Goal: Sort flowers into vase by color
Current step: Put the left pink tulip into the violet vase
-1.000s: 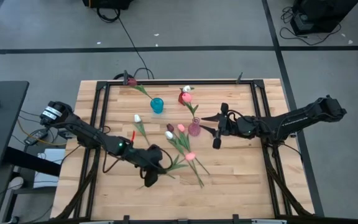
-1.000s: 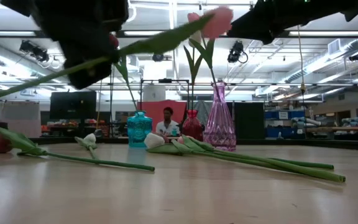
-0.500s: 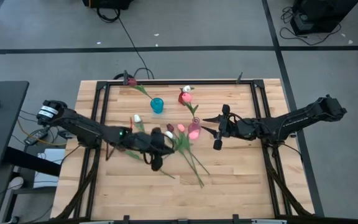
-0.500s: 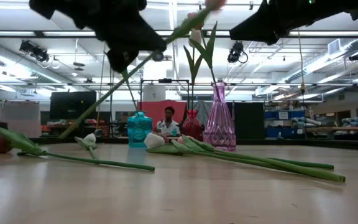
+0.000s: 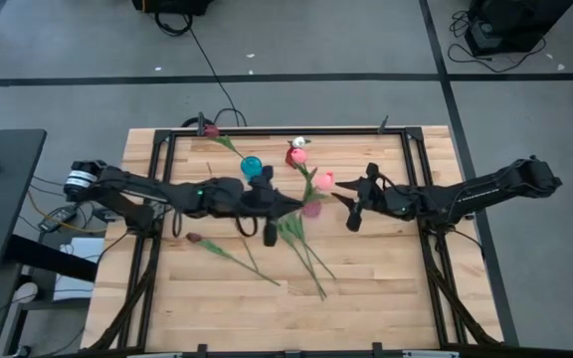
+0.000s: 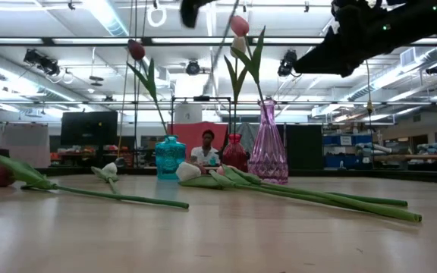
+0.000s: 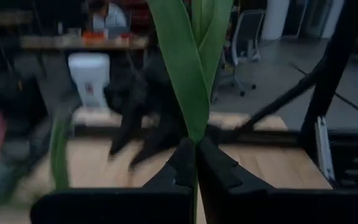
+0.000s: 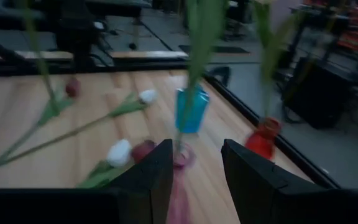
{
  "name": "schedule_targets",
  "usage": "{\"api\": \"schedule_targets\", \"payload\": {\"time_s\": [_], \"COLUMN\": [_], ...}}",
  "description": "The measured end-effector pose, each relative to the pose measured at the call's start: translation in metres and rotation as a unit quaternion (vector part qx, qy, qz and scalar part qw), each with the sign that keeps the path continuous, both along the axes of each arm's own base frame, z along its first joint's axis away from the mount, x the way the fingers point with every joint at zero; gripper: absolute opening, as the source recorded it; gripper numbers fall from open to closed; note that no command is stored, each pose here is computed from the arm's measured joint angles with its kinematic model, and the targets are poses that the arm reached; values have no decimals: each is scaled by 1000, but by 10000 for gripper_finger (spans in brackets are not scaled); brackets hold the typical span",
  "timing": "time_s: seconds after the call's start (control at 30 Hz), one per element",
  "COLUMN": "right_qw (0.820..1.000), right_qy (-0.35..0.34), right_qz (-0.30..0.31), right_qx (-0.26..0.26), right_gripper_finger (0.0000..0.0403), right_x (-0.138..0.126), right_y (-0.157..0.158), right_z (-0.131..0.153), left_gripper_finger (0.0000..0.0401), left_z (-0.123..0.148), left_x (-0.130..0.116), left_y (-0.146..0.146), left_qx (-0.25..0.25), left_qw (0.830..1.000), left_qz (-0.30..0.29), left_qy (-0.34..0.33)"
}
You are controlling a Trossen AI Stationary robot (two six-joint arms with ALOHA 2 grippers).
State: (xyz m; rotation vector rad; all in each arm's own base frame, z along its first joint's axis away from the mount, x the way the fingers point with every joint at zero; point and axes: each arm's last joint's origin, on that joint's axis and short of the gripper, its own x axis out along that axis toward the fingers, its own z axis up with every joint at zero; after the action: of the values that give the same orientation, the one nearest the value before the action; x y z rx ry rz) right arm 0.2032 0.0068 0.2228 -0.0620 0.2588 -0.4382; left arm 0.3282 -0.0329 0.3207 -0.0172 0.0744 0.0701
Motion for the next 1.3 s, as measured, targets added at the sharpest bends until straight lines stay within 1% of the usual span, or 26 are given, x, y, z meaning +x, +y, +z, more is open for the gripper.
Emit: {"api": "schedule_targets", "payload": {"time_s": [0.13, 0.2, 0.27, 0.33, 0.4, 0.53, 0.63, 0.77, 0.9, 1.03, 1.13, 1.3], "right_qw": [998, 995, 993, 992, 992, 992, 992, 992, 992, 993, 993, 994], "right_qy": [22, 27, 40, 35, 38, 39, 42, 39, 37, 38, 36, 36], "right_qz": [-60, -93, -114, -119, -118, -118, -117, -117, -117, -111, -108, -107], "right_qx": [4, 6, 5, 8, 8, 7, 6, 6, 7, 9, 10, 12], "right_gripper_finger": [150, 150, 150, 150, 150, 150, 150, 150, 150, 150, 150, 150], "right_x": [-8, -11, -14, -15, -15, -15, -15, -15, -15, -15, -15, -15], "right_y": [-4, -5, -6, -7, -7, -7, -7, -7, -7, -6, -6, -6], "right_z": [-4, -5, -8, -7, -7, -7, -8, -7, -7, -7, -7, -7], "left_gripper_finger": [12, 12, 12, 12, 12, 12, 12, 12, 12, 12, 12, 12], "left_z": [12, 12, 14, 11, 9, -5, -8, -15, -18, -25, -24, -29], "left_x": [21, 29, 38, 43, 50, 60, 65, 69, 70, 72, 72, 72], "left_y": [-2, 0, 4, 12, 21, 38, 46, 53, 56, 55, 54, 53], "left_qx": [65, 91, 108, 114, 112, 106, 107, 109, 98, 98, 95, 75], "left_qw": [997, 995, 992, 991, 989, 989, 987, 987, 989, 991, 991, 993], "left_qz": [1, 5, 14, 26, 38, 49, 53, 61, 64, 61, 68, 77], "left_qy": [-37, -42, -65, -72, -89, -90, -106, -99, -94, -72, -71, -49]}}
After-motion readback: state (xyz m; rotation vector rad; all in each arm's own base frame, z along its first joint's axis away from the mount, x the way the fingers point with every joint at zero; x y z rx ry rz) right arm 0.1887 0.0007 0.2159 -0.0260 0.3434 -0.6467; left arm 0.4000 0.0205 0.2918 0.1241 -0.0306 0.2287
